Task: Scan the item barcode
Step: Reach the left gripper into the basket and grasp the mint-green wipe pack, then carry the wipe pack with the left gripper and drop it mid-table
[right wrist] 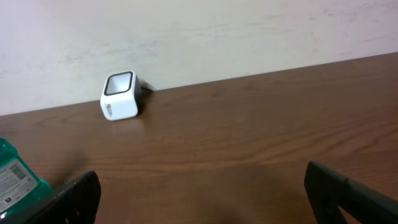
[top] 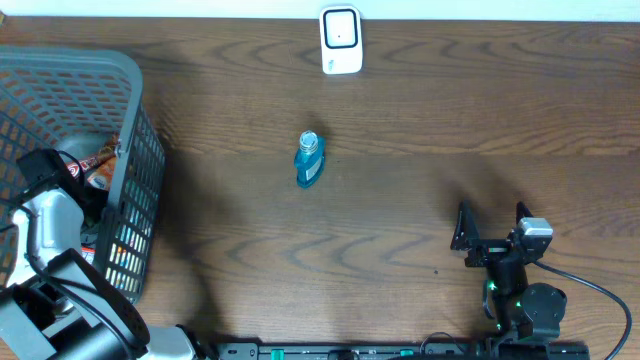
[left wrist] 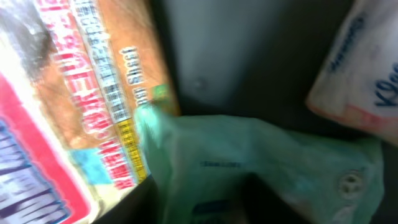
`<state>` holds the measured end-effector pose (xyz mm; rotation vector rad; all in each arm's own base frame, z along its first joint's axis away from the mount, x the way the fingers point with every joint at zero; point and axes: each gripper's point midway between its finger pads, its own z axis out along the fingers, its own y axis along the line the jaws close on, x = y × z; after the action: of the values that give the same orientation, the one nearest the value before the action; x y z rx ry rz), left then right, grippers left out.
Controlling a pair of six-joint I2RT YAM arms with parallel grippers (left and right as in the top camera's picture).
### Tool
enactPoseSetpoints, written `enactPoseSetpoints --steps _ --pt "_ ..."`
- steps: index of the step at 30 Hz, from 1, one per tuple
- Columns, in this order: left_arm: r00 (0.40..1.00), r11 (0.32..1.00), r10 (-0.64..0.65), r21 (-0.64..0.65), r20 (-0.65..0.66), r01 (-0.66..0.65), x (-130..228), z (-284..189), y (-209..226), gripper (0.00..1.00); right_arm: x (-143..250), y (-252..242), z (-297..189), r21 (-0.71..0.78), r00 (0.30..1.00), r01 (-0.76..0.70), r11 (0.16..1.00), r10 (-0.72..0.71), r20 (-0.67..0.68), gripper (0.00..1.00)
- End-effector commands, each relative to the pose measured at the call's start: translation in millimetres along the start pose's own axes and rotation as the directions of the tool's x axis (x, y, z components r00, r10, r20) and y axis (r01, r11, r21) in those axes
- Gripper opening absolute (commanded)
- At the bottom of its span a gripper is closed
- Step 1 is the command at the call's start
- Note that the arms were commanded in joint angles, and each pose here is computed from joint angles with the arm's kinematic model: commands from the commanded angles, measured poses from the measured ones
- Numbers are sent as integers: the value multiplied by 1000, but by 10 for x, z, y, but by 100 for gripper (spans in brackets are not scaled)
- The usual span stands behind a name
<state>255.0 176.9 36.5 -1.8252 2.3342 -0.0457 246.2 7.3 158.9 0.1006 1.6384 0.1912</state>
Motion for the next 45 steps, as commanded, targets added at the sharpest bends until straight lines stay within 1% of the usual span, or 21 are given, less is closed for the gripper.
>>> enactPoseSetpoints --steps 1,3,7,10,14,17,21,27,31,35,36,38,40,43,44,45 --pt "998 999 32 -23 -57 -33 156 115 82 22 1 1 -2 1 1000 -7 1000 7 2 99" --pt "998 999 31 -24 -58 -33 157 115 83 8 1 1 -2 0 1000 -7 1000 7 2 99" --pt "999 999 31 -11 -43 -31 124 62 59 7 1 1 -2 0 1000 -7 1000 7 2 99" --pt "999 999 36 16 -9 -36 42 -112 -16 7 1 1 -2 0 1000 -7 1000 7 2 99" --pt "994 993 70 85 81 -77 -132 -553 -184 7 1 1 -2 0 1000 -7 1000 7 2 99" --pt "984 985 64 147 165 -88 -233 -957 -283 7 1 1 -2 0 1000 -7 1000 7 2 99" --pt "963 969 47 221 264 -108 -284 -1379 -341 7 1 1 -2 0 1000 -7 1000 7 2 99" --pt "925 937 -34 334 379 -103 -250 -1920 -327 7 1 1 -2 0 1000 -7 1000 7 2 99" --pt "868 885 -122 448 481 -124 -230 -2419 -324 7 1 1 -2 0 1000 -7 1000 7 2 99" --pt "800 795 -251 588 545 -151 -123 -2994 -269 7 1 1 -2 0 1000 -7 1000 7 2 99" --pt "793 759 -271 628 546 -173 -54 -3135 -276 7 1 1 -2 1 1000 -7 1000 7 2 99" --pt "809 656 -264 712 526 -249 162 -3402 -367 7 1 1 -2 0 1000 -7 1000 7 2 99" --pt "839 507 -181 780 513 -367 481 -3680 -523 7 1 1 -2 0 1000 -7 1000 7 2 99" --pt "865 310 -28 827 500 -468 905 -3924 -681 7 1 1 -2 0 1000 -7 1000 7 2 99" --pt "871 264 22 837 491 -479 1025 -3951 -716 7 1 1 -2 0 1000 -7 1000 7 2 99" --pt "875 239 59 844 481 -480 1106 -3950 -742 7 1 1 -2 0 1000 -7 1000 7 2 99"
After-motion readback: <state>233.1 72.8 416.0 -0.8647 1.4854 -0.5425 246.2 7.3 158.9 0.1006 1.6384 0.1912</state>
